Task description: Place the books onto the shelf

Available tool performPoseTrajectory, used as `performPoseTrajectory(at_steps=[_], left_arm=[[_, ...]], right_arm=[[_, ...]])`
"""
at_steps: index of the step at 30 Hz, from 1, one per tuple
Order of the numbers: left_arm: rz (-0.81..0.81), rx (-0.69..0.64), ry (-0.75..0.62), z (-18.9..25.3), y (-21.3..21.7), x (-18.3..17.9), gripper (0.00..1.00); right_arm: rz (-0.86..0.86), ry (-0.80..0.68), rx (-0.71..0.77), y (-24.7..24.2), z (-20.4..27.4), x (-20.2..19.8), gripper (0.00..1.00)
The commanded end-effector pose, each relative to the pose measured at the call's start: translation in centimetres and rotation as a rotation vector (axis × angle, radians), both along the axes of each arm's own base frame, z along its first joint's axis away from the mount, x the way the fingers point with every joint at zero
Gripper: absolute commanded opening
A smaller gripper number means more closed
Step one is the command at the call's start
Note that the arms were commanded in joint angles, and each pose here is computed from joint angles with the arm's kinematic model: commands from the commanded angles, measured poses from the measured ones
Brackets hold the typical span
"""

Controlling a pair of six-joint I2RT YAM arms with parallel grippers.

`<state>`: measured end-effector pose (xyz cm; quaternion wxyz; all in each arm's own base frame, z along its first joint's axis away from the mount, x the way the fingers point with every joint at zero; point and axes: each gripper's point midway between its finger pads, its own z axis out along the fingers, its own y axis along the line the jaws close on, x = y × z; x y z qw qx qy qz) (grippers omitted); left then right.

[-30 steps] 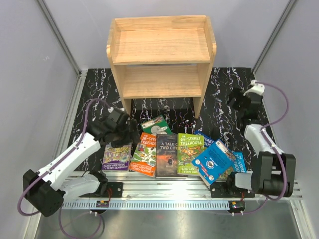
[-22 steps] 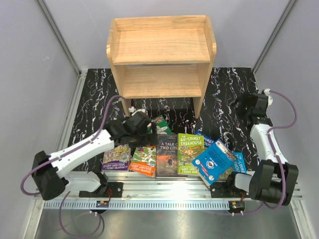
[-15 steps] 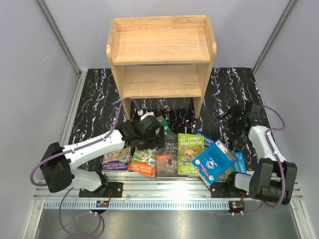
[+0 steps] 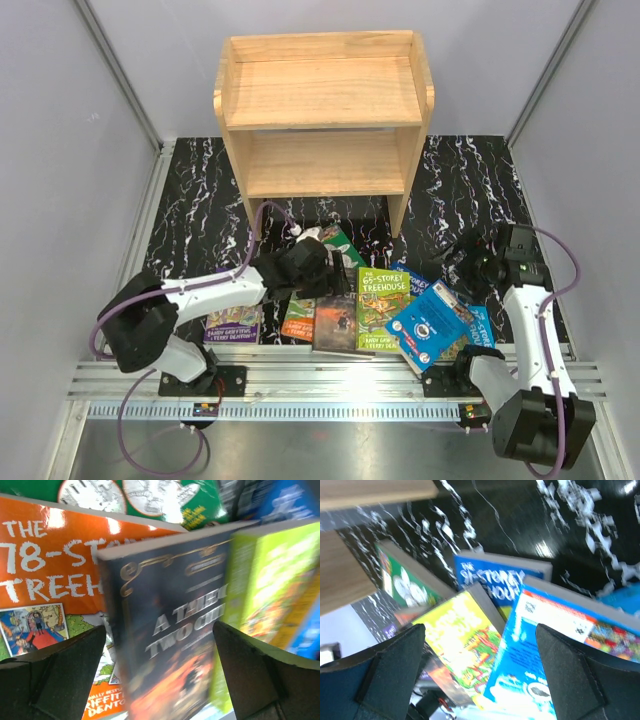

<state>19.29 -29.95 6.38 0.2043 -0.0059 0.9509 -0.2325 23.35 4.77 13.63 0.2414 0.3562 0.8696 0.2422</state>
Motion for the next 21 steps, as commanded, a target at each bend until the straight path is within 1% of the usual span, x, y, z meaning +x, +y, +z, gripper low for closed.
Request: performPoseTrajectory(at_steps=[1, 2, 3, 4, 5, 6, 7, 8, 10, 11, 15, 16, 17, 19, 20, 21], left_arm=[[-0.023, -0.127, 0.119, -4.6, -2.6, -1.9, 0.92], [-0.037, -0.173, 0.116, -4.2, -3.5, -1.8, 0.83], [-0.034, -0.183, 0.122, -4.3, -3.7, -1.8, 0.74], [-0.039, -0.184, 0.130, -4.6, -3.9, -1.9, 0.55], [-0.042, -0.185, 0.134, -4.6, -4.1, -1.8, 0.46], [-0.047, -0.192, 0.132, -4.3, -4.4, -1.7, 0.34], [-0.046, -0.190, 0.135, -4.2, -4.4, -1.6, 0.10], [-0.044, -0.177, 0.140, -4.2, -4.2, -1.7, 0.00], [-0.049, -0.190, 0.115, -3.0, -4.3, -1.5, 0.00], [-0.048, -0.173, 0.122, -2.9, -3.9, -1.8, 0.00], [-0.060, -0.136, 0.070, -0.4, -2.8, -1.5, 0.00], [-0.048, -0.138, 0.031, 1.1, -2.4, -1.1, 0.00], [-0.042, -0.098, 0.039, 1.2, -1.3, -1.5, 0.00], [-0.049, -0.118, -0.040, 4.7, -1.1, -0.7, 0.00], [-0.041, -0.090, -0.055, 5.4, -0.3, -0.7, 0.00], [-0.050, -0.109, -0.098, 7.5, -0.5, -0.2, 0.00]], right_arm=[[-0.005, 0.017, 0.008, 0.4, -0.1, -1.7, 1.00], [-0.012, 0.020, 0.004, 0.3, -0.1, -1.9, 1.00], [-0.017, 0.022, 0.006, 0.4, -0.1, -2.1, 1.00], [-0.024, 0.017, 0.008, 0.4, 0.1, -2.3, 1.00], [-0.030, 0.018, 0.011, 0.4, 0.1, -2.5, 1.00], [-0.035, 0.013, 0.014, 0.5, 0.2, -2.6, 1.00], [-0.037, 0.004, 0.016, 0.5, 0.3, -2.8, 1.00], [-0.041, 0.008, 0.014, 0.5, 0.3, -3.1, 1.00], [-0.038, 0.007, 0.004, 0.5, 0.5, -3.6, 1.00], [-0.037, 0.009, -0.004, 0.4, 0.5, -3.7, 1.00], [-0.028, 0.001, 0.011, 0.7, 1.1, -3.9, 1.00], [-0.023, -0.013, 0.018, 0.9, 1.6, -3.7, 1.00], [-0.007, -0.023, 0.040, 1.3, 2.0, -3.6, 1.00], [0.016, -0.068, 0.066, 1.8, 3.3, -3.0, 1.00], [0.045, -0.087, 0.101, 2.5, 4.0, -2.9, 1.00], [0.053, -0.102, 0.127, 2.8, 4.9, -2.6, 1.00]])
